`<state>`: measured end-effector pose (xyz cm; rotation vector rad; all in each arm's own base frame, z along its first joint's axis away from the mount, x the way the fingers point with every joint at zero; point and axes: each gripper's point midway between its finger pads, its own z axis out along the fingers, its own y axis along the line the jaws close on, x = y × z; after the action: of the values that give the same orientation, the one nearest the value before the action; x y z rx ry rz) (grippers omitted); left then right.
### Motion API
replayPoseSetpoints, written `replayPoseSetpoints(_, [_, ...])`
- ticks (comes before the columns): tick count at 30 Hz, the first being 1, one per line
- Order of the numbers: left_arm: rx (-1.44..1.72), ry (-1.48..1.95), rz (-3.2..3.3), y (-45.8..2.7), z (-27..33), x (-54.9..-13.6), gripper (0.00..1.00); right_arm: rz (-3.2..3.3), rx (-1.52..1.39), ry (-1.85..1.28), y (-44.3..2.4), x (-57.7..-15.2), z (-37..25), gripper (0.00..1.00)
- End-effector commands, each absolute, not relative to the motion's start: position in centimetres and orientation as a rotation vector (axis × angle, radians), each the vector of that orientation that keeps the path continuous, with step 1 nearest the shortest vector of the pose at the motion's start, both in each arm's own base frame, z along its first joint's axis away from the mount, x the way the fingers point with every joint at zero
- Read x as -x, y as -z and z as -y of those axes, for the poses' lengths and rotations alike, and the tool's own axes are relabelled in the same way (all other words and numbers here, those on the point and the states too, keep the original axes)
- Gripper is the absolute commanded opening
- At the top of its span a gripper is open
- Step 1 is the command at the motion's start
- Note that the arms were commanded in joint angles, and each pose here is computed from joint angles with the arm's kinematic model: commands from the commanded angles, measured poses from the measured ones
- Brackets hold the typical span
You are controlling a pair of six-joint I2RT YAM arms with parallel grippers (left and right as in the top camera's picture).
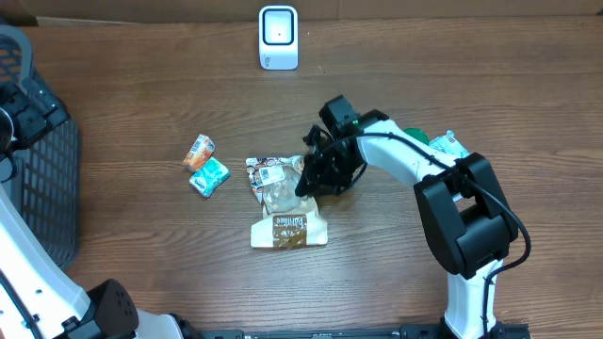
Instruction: Scan the item barcode
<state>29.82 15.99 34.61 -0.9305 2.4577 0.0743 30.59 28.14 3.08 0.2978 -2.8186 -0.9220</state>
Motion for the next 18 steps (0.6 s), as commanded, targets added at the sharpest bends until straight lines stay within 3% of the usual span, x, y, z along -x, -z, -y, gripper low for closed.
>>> replayPoseSetpoints(1, [0.903, -0.081, -2.457, -34.9, -16.1, -29.9, 0.99, 2.908, -0.415, 0.940, -5.3, -32.9, -29.0, 0.16])
replayPoseSetpoints(14, [0.903, -0.081, -2.457, -34.9, -16.1, -29.9, 1.00, 2.986, -0.310, 0.886, -4.2, -34.1, -28.8, 0.19])
replayPoseSetpoints(18, [0.903, -0.081, -2.457, -34.9, -16.1, -29.9, 1.00, 2.971, -0.239, 0.872, -3.0, -33.4, -28.4, 0.29])
